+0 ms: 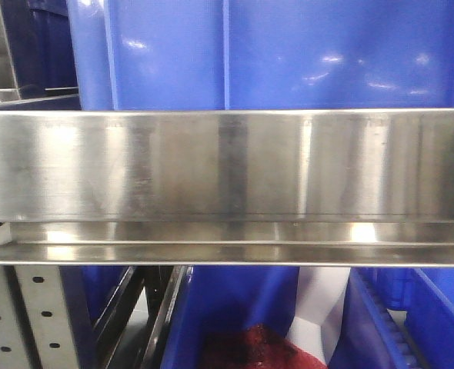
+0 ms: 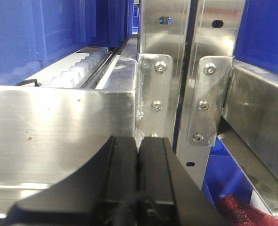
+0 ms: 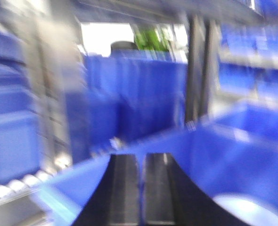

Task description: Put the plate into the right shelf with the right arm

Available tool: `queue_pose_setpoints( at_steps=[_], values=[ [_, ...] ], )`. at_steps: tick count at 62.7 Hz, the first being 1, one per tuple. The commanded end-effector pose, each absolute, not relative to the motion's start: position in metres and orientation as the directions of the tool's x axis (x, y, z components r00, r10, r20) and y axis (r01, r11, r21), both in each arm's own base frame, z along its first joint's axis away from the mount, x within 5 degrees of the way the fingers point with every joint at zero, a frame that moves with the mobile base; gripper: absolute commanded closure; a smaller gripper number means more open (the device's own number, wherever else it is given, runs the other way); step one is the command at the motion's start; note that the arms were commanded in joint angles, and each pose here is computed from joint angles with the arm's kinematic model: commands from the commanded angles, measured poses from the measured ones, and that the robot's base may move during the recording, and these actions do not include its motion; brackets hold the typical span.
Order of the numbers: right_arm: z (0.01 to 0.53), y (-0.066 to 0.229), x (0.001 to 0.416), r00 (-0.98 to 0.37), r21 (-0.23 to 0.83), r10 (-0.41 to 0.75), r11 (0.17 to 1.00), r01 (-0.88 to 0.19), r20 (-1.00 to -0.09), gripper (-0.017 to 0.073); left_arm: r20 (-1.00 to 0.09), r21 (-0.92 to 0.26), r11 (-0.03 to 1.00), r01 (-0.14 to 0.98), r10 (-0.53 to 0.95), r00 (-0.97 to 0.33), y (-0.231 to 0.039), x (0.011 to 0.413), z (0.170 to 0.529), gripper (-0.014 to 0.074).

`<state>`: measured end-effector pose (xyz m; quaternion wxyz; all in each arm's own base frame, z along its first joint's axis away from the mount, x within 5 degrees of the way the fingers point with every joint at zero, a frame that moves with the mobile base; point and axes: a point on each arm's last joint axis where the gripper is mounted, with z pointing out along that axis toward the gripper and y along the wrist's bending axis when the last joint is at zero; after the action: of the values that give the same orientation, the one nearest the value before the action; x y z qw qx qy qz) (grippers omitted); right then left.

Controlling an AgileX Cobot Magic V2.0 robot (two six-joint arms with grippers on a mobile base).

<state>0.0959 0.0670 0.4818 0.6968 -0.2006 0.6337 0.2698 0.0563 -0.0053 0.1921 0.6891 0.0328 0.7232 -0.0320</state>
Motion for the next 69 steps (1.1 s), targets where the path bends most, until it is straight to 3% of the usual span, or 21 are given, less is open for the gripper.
queue_pose_setpoints(
  at_steps=[1, 39, 48, 60, 69],
  values=[
    [0.495, 0.058, 0.082, 0.128, 0.06, 0.175, 0.786, -0.615, -0.976, 0.0495, -0.999, -0.01, 0.996, 0.094, -0.013, 0.036, -0.005, 0.056, 0.198, 0.064],
    [0.498, 0.055, 0.077, 0.163, 0.05, 0.184, 0.797, -0.602, -0.969, 0.0495, -0.999, -0.01, 0.996, 0.094, -0.013, 0.036, -0.005, 0.056, 0.198, 0.064],
    [0.492, 0.049, 0.085, 0.233, -0.013, 0.125, 0.858, -0.513, -0.964, 0.0505, -0.999, -0.01, 0.996, 0.094, -0.013, 0.036, -0.005, 0.056, 0.198, 0.064],
    [0.462, 0.033, 0.09, 0.236, 0.074, 0.17, 0.926, -0.37, -0.957, 0.0505, -0.999, -0.01, 0.996, 0.094, -0.013, 0.036, -0.005, 0.056, 0.198, 0.064],
    [0.431, 0.02, 0.083, 0.235, 0.063, 0.123, 0.967, -0.249, -0.964, 0.0505, -0.999, -0.01, 0.996, 0.094, -0.013, 0.036, -0.005, 0.056, 0.198, 0.064]
  ],
)
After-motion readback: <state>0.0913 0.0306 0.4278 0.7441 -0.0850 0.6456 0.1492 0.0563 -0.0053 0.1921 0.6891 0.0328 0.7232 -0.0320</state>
